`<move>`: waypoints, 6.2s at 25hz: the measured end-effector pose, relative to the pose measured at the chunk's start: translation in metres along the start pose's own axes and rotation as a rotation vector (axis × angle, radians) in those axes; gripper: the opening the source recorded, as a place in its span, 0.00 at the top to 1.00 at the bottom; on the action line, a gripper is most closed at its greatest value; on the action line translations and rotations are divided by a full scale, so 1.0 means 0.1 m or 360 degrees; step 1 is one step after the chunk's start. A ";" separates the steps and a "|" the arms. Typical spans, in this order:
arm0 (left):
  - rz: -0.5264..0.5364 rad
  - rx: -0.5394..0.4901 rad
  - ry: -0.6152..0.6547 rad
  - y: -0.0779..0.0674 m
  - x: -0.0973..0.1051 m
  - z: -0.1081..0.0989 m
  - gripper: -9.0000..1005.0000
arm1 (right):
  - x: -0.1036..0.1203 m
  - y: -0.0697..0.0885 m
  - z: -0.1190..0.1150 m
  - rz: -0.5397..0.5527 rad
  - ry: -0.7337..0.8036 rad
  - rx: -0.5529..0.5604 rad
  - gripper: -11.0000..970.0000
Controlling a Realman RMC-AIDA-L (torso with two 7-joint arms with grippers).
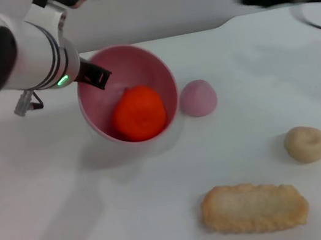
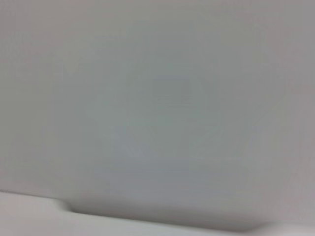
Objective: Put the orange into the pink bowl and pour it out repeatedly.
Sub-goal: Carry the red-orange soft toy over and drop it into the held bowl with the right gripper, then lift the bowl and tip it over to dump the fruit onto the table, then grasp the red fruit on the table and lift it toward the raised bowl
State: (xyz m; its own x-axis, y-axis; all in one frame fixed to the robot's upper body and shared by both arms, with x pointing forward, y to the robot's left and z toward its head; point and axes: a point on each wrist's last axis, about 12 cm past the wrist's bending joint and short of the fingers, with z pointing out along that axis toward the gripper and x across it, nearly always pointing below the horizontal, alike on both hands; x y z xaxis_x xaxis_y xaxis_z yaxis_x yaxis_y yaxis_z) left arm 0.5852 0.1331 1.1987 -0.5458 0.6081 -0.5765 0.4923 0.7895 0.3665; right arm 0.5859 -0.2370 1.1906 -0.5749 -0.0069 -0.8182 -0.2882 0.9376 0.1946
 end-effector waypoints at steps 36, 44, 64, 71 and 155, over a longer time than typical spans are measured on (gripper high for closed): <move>0.1754 -0.0753 -0.0858 -1.38 0.26 -0.26 0.95 | 0.64 -0.80 -0.07 0.0301 0.0231 0.0223 0.42; 0.1860 -0.0917 -0.0935 -1.41 0.32 -0.26 0.95 | 0.61 -0.79 -0.03 0.0296 0.0242 0.0213 0.42; 0.0563 -0.0611 -0.0841 -0.75 0.00 -0.30 0.95 | 0.48 -0.60 0.09 0.0161 0.0256 0.0117 0.42; -0.0283 -0.0404 -0.0152 0.07 0.14 -0.22 0.95 | 0.36 -0.31 0.12 0.0017 0.0226 0.0005 0.42; -0.0354 -0.0303 0.0181 0.42 0.30 -0.01 0.95 | 0.89 1.11 0.84 -0.0395 0.0639 -0.0521 0.99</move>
State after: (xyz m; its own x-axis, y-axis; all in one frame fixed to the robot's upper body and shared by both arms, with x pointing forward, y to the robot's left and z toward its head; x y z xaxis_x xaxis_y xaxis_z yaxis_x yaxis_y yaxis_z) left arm 0.5886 0.1841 1.1978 -0.7034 0.4156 -0.5767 0.2222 0.8992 0.3770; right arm 0.5671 -0.1044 1.0939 -0.6872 -0.4047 -0.6033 -0.6370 0.7350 0.2324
